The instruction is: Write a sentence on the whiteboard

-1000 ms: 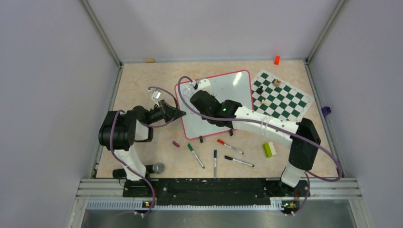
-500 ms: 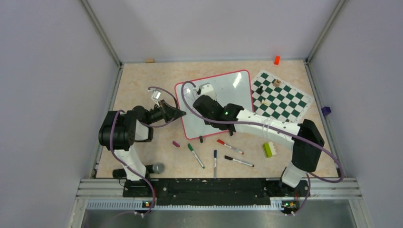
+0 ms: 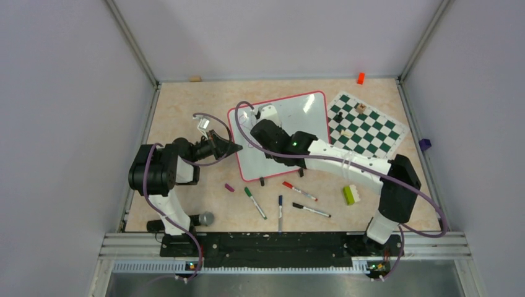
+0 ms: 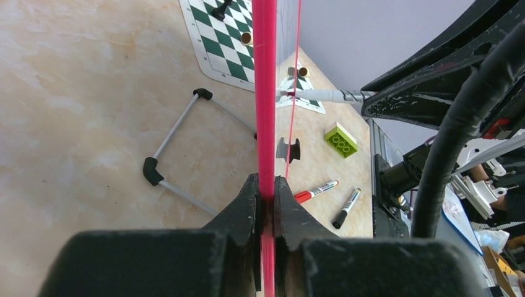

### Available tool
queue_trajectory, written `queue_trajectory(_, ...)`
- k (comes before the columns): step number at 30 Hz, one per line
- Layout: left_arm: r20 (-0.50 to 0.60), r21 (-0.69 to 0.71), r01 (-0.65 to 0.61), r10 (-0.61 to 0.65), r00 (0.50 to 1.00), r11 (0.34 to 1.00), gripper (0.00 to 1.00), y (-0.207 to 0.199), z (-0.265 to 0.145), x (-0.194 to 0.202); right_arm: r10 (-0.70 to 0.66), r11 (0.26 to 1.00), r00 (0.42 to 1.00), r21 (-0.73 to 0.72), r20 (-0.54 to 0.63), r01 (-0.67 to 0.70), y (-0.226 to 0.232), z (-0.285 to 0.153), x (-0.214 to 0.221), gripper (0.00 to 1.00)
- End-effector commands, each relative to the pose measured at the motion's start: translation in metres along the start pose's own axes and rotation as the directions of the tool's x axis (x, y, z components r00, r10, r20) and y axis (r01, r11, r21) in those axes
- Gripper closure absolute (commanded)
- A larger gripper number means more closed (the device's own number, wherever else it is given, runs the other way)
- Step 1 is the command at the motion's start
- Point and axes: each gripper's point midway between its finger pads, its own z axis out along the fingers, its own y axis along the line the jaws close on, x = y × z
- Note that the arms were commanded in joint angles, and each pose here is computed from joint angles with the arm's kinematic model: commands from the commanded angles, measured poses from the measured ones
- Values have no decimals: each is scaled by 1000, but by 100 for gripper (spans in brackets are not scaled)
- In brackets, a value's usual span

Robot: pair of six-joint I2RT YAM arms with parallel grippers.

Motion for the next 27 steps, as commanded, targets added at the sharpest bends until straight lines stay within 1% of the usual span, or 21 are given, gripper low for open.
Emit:
queue_trajectory(1,0,60,-129,129,992,990,100,-11,4,-4,31,999,998,34,60,-33,-11,4,-29,100)
queue_trajectory(13,1,60,-130,130,992,990,100,-11,4,-4,43,996,998,78,40,-46,-31,2,-18,100)
queue_trajectory(20,2,60,-131,132,991,990,100,-11,4,-5,37,996,999,81,24,-38,-33,2,-9,100)
queue_trajectory(27,1,60,-129,129,992,990,100,-11,4,-4,41,998,999,53,-10,-40,-29,2,5,100)
